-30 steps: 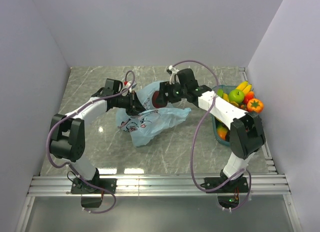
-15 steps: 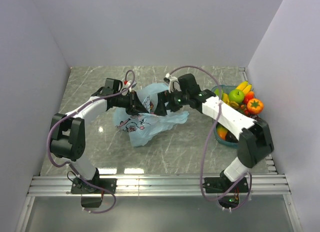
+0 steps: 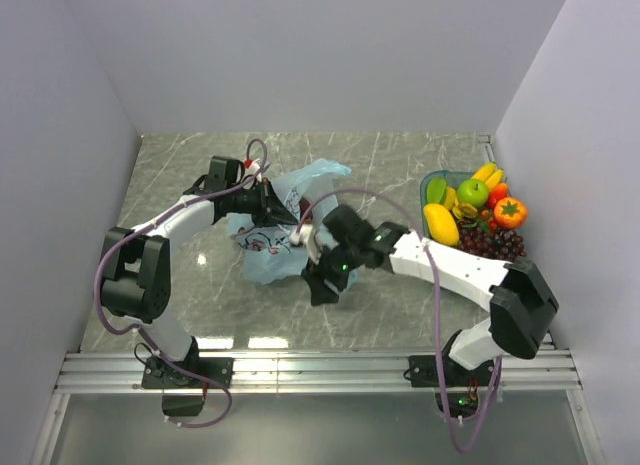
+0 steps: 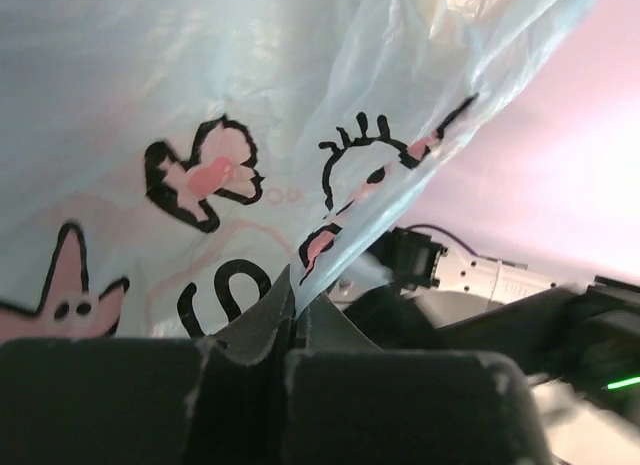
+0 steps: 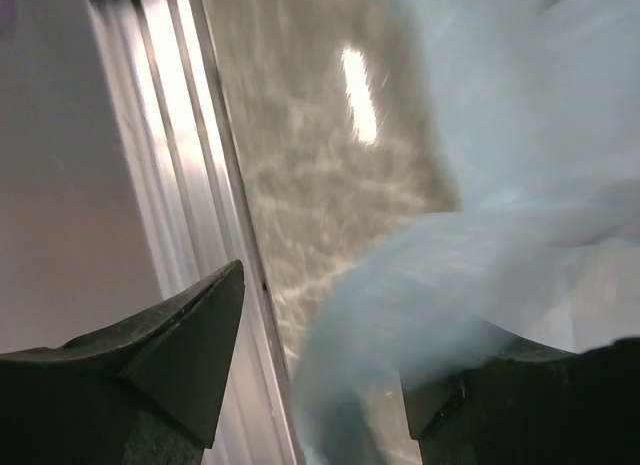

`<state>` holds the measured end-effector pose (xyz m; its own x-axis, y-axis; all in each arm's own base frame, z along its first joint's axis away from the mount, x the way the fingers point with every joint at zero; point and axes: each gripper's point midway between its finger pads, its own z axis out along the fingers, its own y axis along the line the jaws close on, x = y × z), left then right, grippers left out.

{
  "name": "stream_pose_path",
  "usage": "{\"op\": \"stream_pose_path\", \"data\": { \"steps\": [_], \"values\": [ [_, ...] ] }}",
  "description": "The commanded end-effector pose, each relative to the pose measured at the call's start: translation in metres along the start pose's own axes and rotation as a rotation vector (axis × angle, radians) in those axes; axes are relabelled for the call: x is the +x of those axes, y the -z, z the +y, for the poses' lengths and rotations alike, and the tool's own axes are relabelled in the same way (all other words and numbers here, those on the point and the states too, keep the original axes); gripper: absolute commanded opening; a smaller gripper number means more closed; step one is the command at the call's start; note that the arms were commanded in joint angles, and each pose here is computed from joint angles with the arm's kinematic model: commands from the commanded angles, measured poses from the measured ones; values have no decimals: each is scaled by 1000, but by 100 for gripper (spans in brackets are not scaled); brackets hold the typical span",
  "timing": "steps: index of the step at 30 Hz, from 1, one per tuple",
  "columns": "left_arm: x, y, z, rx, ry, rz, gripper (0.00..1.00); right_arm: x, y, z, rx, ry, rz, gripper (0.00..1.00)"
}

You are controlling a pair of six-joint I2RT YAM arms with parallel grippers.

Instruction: Place the fake fruits into the plastic bag and tie a complex knot

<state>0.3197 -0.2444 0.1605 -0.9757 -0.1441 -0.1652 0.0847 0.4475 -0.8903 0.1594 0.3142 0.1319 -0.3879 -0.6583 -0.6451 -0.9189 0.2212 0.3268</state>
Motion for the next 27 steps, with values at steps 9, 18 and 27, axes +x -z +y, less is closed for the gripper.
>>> {"op": "stream_pose_path", "data": {
  "steps": [9,18,27],
  "values": [
    [-34,9,-27,61,-85,-129,1,54,-20,-3,154,210,147,45],
    [-26,14,-34,105,-137,-106,1,34,-10,-24,509,380,107,81],
    [-3,17,-25,76,-172,-51,0,-47,45,-47,693,226,-165,98]
  ]
}}
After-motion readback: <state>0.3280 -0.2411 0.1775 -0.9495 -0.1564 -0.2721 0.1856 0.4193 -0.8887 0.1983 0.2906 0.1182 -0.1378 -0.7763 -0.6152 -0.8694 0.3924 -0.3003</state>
